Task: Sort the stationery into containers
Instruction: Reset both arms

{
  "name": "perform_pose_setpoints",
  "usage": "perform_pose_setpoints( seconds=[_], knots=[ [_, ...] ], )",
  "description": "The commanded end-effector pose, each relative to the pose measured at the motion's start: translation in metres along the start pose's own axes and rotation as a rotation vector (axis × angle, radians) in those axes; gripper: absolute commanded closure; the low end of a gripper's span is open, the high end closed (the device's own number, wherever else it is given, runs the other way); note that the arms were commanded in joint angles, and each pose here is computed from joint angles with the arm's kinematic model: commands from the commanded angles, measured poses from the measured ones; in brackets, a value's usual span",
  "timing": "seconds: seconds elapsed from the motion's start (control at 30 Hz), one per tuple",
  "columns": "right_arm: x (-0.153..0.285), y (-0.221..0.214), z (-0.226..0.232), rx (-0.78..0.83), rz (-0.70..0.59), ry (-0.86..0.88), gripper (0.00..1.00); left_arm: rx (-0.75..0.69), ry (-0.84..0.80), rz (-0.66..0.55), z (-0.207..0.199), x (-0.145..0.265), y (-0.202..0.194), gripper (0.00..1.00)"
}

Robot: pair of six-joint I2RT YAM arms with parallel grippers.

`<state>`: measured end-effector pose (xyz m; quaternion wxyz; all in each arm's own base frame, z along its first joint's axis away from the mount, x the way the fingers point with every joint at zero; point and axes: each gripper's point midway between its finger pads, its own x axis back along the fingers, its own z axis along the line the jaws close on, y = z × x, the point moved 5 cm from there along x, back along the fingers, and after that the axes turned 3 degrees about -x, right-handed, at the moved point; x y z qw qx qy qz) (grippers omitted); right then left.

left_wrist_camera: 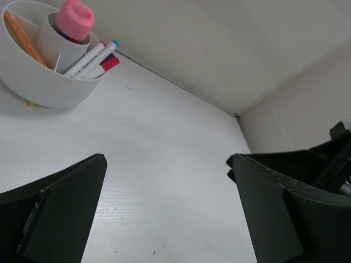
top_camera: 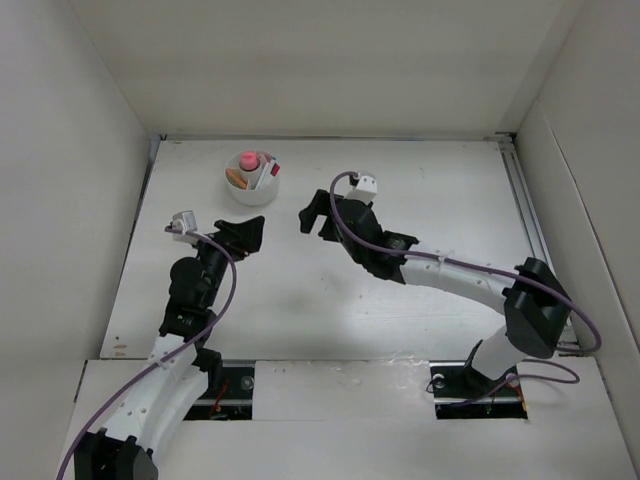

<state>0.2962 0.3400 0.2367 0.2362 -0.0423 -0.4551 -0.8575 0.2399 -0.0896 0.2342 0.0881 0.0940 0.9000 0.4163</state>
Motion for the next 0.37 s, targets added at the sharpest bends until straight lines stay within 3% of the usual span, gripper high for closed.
perform_pose_setpoints(
  seconds=[0.0,0.33],
  knots=[
    [0.027,0.007,-0.009,-0.014,0.036,-0.009,0.01,0.009,-0.043,-0.019,-0.005,0.0,0.001,0.0],
    [0.073,0.023,-0.033,0.026,0.051,-0.035,0.01,-0.021,-0.081,0.041,-0.013,0.002,-0.002,0.0]
  ],
)
